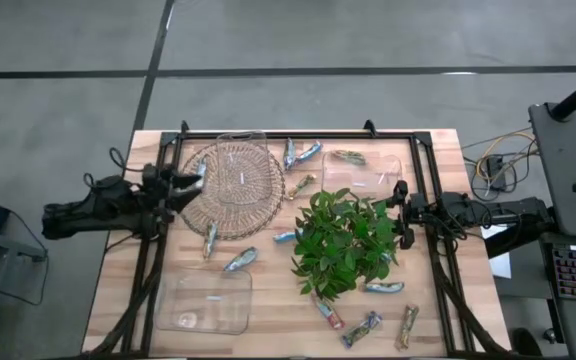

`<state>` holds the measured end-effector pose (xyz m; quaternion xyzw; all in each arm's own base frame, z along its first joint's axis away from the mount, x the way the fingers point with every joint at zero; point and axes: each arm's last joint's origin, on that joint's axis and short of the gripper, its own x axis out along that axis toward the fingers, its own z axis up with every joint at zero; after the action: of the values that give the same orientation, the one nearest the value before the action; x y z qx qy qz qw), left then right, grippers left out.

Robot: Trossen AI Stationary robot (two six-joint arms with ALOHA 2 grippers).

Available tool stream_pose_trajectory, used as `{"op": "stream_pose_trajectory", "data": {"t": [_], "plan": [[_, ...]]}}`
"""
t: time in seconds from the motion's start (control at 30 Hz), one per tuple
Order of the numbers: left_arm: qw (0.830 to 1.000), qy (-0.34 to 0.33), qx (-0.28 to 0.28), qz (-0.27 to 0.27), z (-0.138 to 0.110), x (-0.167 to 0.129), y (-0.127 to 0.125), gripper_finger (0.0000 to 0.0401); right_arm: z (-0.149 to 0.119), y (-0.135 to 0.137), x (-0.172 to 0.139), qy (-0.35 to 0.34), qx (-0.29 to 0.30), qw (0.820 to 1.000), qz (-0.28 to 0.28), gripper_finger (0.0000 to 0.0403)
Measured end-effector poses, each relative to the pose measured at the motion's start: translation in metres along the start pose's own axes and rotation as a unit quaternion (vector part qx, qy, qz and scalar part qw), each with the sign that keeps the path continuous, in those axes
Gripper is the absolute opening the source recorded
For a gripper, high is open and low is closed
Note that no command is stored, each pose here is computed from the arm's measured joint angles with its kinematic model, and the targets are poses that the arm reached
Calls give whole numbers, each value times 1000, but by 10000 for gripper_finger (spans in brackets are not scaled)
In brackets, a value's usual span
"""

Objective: Pick and place Granola Bars by type
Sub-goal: Put the left red granola bar into the top right transparent bin

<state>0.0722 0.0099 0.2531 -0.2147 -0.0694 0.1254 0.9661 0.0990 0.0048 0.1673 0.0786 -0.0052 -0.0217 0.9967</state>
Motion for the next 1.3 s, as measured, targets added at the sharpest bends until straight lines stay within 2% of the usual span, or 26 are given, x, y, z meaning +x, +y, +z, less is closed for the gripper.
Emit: {"op": "stream_pose_trajectory", "data": {"t": [0.4, 0.6, 0.7, 0.9, 1.13, 1.3], "plan": [[992, 38, 69, 99, 81, 4, -33, 278, 0, 0, 0, 0, 0, 1000, 0, 224], [977, 45, 92, 187, 108, 14, -44, 277, 0, 0, 0, 0, 0, 1000, 0, 224], [962, 31, 107, 251, 119, 21, -47, 277, 0, 0, 0, 0, 0, 1000, 0, 224], [932, -1, 127, 338, 136, 38, -54, 277, 0, 0, 0, 0, 0, 1000, 0, 224], [866, -41, 155, 473, 149, 57, -58, 277, 0, 0, 0, 0, 0, 1000, 0, 224], [842, -21, 142, 521, 149, 70, -50, 277, 0, 0, 0, 0, 0, 1000, 0, 224]]}}
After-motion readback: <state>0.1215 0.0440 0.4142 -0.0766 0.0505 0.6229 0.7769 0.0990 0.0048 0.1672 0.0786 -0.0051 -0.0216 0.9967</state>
